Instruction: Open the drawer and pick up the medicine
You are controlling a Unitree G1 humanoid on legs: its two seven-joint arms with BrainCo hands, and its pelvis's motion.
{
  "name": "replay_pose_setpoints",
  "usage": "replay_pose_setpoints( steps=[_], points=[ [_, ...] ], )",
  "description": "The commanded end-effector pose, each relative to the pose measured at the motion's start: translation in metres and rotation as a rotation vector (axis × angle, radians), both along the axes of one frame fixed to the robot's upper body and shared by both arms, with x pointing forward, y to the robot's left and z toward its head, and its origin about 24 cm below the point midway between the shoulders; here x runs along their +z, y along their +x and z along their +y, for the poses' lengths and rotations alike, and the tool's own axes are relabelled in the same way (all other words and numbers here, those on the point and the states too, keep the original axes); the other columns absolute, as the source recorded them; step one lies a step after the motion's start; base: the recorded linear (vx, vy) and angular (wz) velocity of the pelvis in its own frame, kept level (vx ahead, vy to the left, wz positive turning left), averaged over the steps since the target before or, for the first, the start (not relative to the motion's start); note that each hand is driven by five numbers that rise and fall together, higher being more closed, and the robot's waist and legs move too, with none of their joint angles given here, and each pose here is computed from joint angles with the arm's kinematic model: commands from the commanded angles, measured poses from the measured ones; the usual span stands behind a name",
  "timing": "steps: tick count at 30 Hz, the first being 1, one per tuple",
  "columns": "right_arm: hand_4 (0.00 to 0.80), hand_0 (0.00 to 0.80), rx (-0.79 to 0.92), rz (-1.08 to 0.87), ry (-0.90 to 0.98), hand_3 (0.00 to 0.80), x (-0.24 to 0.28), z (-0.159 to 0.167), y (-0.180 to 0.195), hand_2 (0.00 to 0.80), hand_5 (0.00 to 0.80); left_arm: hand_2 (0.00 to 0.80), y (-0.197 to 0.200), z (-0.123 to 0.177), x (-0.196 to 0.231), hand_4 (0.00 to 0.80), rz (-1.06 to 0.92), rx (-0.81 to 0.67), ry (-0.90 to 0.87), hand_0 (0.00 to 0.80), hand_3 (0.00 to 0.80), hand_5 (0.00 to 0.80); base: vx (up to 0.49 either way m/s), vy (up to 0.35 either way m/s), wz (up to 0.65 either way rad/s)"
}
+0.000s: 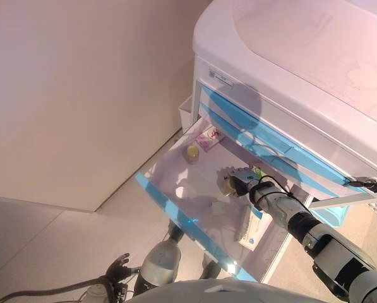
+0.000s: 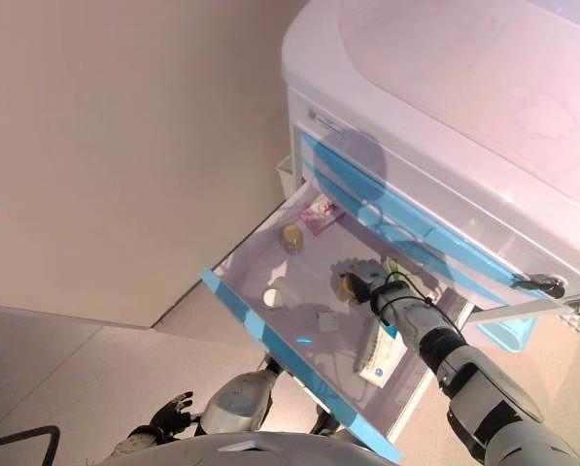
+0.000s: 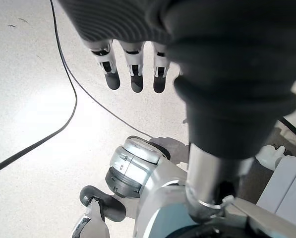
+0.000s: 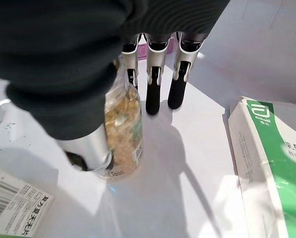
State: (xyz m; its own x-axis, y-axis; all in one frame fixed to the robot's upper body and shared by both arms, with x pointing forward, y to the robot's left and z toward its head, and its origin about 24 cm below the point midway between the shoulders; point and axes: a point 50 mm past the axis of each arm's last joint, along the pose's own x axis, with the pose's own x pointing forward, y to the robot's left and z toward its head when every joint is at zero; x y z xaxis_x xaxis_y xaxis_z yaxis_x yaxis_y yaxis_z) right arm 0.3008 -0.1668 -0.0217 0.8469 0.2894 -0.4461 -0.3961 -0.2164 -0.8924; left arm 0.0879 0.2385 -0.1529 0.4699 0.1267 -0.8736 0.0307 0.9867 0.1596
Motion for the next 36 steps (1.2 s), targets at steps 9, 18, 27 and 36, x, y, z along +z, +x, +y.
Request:
replay_pose_setpoints(
  steps=[9, 18, 27, 36],
  points=[
    [0.8, 0.8, 0.068, -0.051, 0.004, 0.8, 0.009, 0.013, 0.005, 0.8, 0.8, 0.0, 0.004, 0.006, 0.001, 0.0, 0.013, -0.086, 0.046, 0.0, 0.0, 0.0, 0.0, 0.0, 0.0],
    [0.8, 0.8, 0.075, -0.061, 0.028, 0.8, 0.011, 0.016, 0.004, 0.8, 0.8, 0.0, 0.003, 0.008, 0.001, 0.0, 0.015, -0.086, 0.05, 0.0, 0.0, 0.0, 0.0, 0.0, 0.0],
    [0.8, 0.8, 0.264, -0.102, 0.091, 0.8, 0.06, 0.04, -0.001, 0.8, 0.8, 0.0, 0.003, 0.019, 0.004, 0.0, 0.021, -0.041, 0.069, 0.0, 0.0, 0.0, -0.001, -0.008, -0.01],
    [0.8, 0.8, 0.458, 0.122, 0.287, 0.8, 0.156, 0.049, -0.029, 0.8, 0.8, 0.0, -0.004, 0.036, 0.006, 0.0, 0.052, 0.04, 0.095, 0.0, 0.0, 0.0, -0.003, -0.019, -0.2]
  ],
)
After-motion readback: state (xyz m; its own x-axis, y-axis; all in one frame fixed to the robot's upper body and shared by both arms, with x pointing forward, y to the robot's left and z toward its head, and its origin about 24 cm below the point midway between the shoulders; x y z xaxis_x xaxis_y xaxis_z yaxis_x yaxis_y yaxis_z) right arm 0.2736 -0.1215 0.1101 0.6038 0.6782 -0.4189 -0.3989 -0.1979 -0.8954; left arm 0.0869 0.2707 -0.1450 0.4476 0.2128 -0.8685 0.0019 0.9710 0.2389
